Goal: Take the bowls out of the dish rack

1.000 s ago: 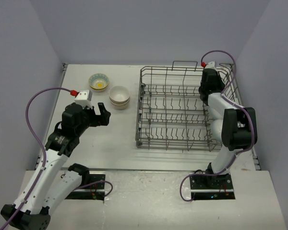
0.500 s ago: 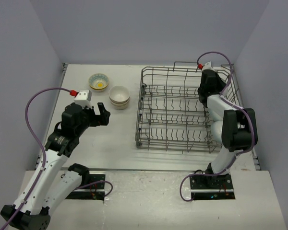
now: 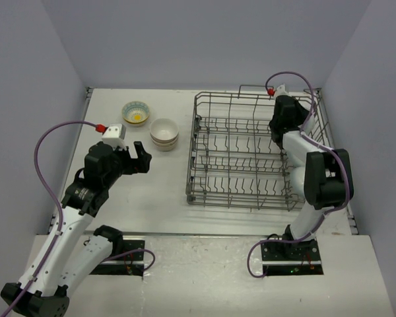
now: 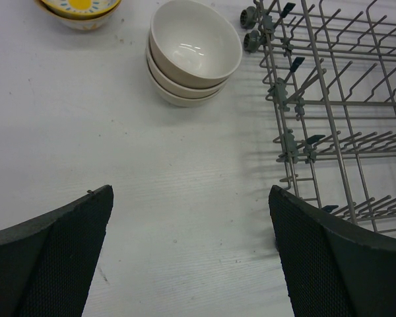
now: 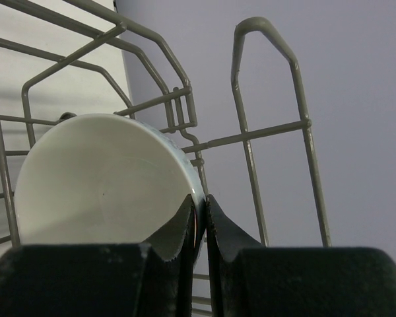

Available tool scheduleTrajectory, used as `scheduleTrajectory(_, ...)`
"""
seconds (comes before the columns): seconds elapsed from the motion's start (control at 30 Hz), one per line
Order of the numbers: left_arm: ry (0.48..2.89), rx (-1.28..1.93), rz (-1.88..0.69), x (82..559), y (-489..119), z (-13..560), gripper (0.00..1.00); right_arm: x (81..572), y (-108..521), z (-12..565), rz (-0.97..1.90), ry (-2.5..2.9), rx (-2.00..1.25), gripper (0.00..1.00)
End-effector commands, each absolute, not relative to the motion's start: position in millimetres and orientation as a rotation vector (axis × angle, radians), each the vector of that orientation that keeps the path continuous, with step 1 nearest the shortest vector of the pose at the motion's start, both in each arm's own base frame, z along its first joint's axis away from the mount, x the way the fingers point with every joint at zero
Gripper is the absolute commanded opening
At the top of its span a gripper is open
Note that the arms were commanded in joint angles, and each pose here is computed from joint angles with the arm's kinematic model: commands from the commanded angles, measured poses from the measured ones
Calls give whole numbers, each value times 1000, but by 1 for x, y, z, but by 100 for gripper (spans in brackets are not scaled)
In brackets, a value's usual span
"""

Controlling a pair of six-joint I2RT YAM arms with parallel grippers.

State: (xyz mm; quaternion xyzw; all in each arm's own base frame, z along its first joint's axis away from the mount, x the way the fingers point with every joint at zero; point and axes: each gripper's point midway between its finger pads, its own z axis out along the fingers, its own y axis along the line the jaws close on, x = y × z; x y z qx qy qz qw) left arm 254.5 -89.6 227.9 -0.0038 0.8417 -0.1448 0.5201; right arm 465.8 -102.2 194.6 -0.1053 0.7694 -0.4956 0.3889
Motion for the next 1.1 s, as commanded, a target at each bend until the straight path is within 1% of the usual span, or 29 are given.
scheduleTrajectory(0.0,1972,6,-341,258,-90,237,100,464,-108,262,-1310,1776,-97,0)
scheduleTrajectory(0.33,1970,-10,-326,258,-87,238,100,463,-106,287,-1357,1720,-112,0)
scheduleTrajectory(0.53,1970,-42,-297,259,-81,238,100,458,-94,307,-1278,1694,-75,0)
scheduleTrajectory(0.67,1967,-60,-288,260,-78,240,100,453,-71,330,-1088,1690,-24,0)
scheduleTrajectory(0.73,1959,-54,-300,261,-80,243,100,445,-52,349,-960,1680,1,0)
scheduleTrajectory(0.77,1944,-53,-314,262,-82,252,100,442,-42,348,-912,1702,-3,0)
scheduleTrajectory(0.8,1940,-45,-331,263,-85,258,100,438,-26,365,-850,1675,-3,0)
scheduleTrajectory(0.83,1936,-23,-381,263,-94,266,100,436,-15,370,-804,1672,-18,0)
scheduleTrajectory(0.87,1881,-33,-435,264,-99,298,100,432,3,365,-730,1701,-32,0)
scheduleTrajectory(0.9,1893,6,-504,267,-114,306,100,428,14,379,-658,1683,-19,0)
scheduleTrajectory(0.93,1877,8,-543,270,-121,320,100,425,24,381,-605,1694,-27,0)
scheduleTrajectory(0.97,1820,14,-577,274,-127,355,100,421,46,384,-517,1704,-33,0)
scheduleTrajectory(1.03,1861,46,-601,295,-153,360,100,414,67,382,-452,1733,-62,0)
scheduleTrajectory(1.07,1868,57,-599,302,-164,366,100,412,90,387,-367,1725,-67,0)
